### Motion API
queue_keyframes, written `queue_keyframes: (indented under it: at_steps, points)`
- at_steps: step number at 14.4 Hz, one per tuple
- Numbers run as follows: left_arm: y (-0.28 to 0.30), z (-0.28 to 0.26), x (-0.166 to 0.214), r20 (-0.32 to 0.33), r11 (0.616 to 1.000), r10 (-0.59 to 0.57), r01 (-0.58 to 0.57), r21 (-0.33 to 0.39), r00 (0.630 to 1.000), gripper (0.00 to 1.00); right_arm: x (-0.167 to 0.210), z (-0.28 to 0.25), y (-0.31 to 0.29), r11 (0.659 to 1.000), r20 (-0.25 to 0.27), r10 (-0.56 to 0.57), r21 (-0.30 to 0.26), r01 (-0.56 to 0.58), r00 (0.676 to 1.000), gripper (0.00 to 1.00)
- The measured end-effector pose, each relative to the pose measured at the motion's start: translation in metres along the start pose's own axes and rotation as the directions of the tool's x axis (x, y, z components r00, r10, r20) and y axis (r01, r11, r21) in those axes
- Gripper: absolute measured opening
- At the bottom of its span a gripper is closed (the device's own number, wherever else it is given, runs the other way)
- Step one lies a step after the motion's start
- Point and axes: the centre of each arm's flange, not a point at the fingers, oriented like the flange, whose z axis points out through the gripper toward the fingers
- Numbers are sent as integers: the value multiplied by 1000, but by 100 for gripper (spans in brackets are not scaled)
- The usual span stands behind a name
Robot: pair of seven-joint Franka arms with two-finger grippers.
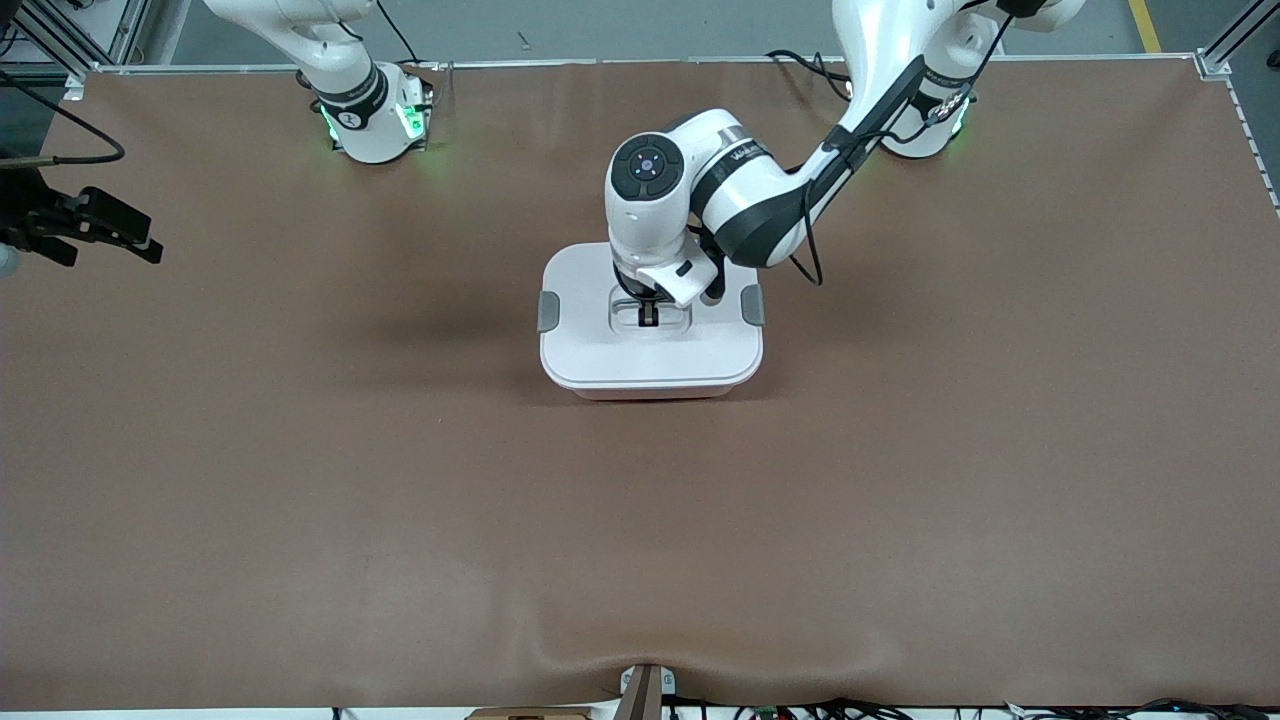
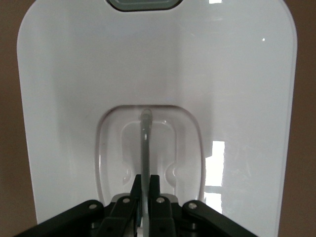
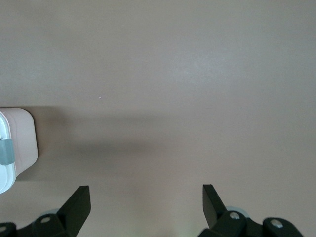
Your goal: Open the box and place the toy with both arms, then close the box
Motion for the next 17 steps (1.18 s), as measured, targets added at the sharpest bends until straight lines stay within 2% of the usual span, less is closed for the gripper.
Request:
queue_keyframes:
  at_steps: [5, 17]
  points:
    - [-1, 1, 0, -2, 1000, 20, -20, 2, 1000, 7, -4, 1, 2, 1000, 29, 3, -3, -3, 1000, 100]
    - [10, 1, 8, 11, 1000, -8, 8, 16, 1000, 7, -4, 1, 10, 999, 34, 13, -47, -11, 999, 100]
